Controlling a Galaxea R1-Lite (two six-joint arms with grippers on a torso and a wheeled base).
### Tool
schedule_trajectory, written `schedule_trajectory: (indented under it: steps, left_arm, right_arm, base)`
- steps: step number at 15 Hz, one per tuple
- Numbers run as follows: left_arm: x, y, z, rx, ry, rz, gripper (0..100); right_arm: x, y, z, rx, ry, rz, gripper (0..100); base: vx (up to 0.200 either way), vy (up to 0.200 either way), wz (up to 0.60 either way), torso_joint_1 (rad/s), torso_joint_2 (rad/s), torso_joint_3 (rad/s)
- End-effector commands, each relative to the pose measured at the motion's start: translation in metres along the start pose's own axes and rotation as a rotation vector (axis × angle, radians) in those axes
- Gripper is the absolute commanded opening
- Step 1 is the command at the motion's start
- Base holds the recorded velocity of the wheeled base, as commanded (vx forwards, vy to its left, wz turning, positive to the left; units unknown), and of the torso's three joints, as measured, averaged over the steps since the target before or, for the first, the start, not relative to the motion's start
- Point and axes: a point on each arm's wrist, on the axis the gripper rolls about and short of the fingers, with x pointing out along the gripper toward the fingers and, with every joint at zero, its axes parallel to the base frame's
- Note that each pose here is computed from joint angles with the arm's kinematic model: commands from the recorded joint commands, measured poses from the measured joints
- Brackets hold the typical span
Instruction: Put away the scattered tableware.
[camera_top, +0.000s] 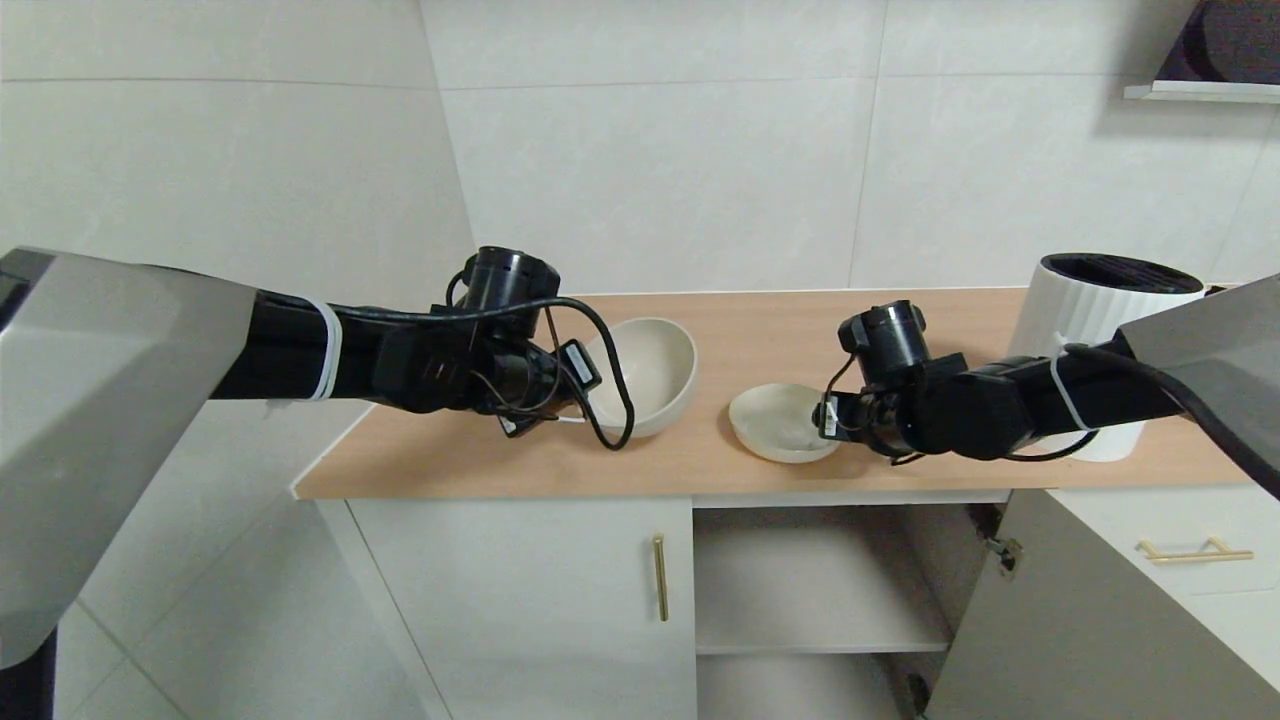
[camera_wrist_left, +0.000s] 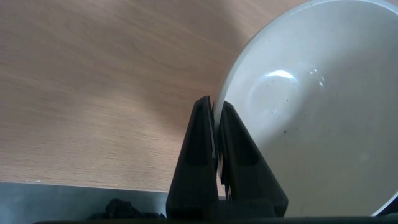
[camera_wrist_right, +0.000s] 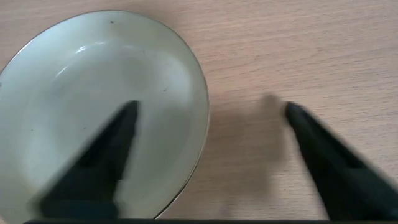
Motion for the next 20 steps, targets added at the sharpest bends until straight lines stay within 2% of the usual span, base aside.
schedule_trajectory:
  steps: [1, 10, 13, 14, 15, 17, 18, 20]
  left_arm:
    - [-0.001, -0.001, 0.001, -0.001, -0.003, -0.003, 0]
    - [-0.007, 0.001, 0.0, -0.002, 0.0, 0.003, 0]
    - [-0.031, 0.003, 0.001, -0.001, -0.006, -0.006, 0]
    - [-0.057, 0.004, 0.003, 0.0, -0.024, -0.025, 0]
    - [-0.071, 0.008, 0.001, 0.001, -0.024, -0.028, 0]
    - [-0.1, 0.018, -0.005, 0.013, -0.024, -0.03, 0]
    - [-0.111, 0.022, -0.008, 0.031, -0.024, -0.032, 0]
    - [-0.129, 0.036, -0.02, 0.09, -0.005, -0.019, 0]
  right_arm:
    - [0.0, 0.0, 0.0, 0.0, 0.0, 0.0, 0]
    - [-0.013, -0.002, 0.008, 0.03, -0.011, 0.017, 0]
    - [-0.047, -0.011, 0.019, 0.045, -0.019, 0.078, 0]
    - [-0.082, -0.021, 0.031, 0.061, -0.031, 0.176, 0]
    - [-0.098, -0.026, 0.035, 0.067, -0.044, 0.2, 0]
    - [-0.124, -0.039, 0.027, 0.045, -0.008, 0.195, 0]
    - [-0.132, -0.044, 0.021, 0.038, 0.013, 0.193, 0]
    - [-0.144, -0.051, 0.015, 0.031, 0.034, 0.219, 0]
  base:
    - [0.0, 0.0, 0.0, 0.0, 0.0, 0.0]
    - [0.0, 0.0, 0.0, 0.0, 0.0, 0.0]
    - [0.0, 0.0, 0.0, 0.0, 0.0, 0.0]
    - [0.0, 0.0, 0.0, 0.0, 0.0, 0.0]
    - [0.0, 0.0, 0.0, 0.0, 0.0, 0.0]
    - [0.0, 0.0, 0.0, 0.0, 0.0, 0.0]
    - [0.0, 0.0, 0.0, 0.0, 0.0, 0.0]
    - [0.0, 0.0, 0.0, 0.0, 0.0, 0.0]
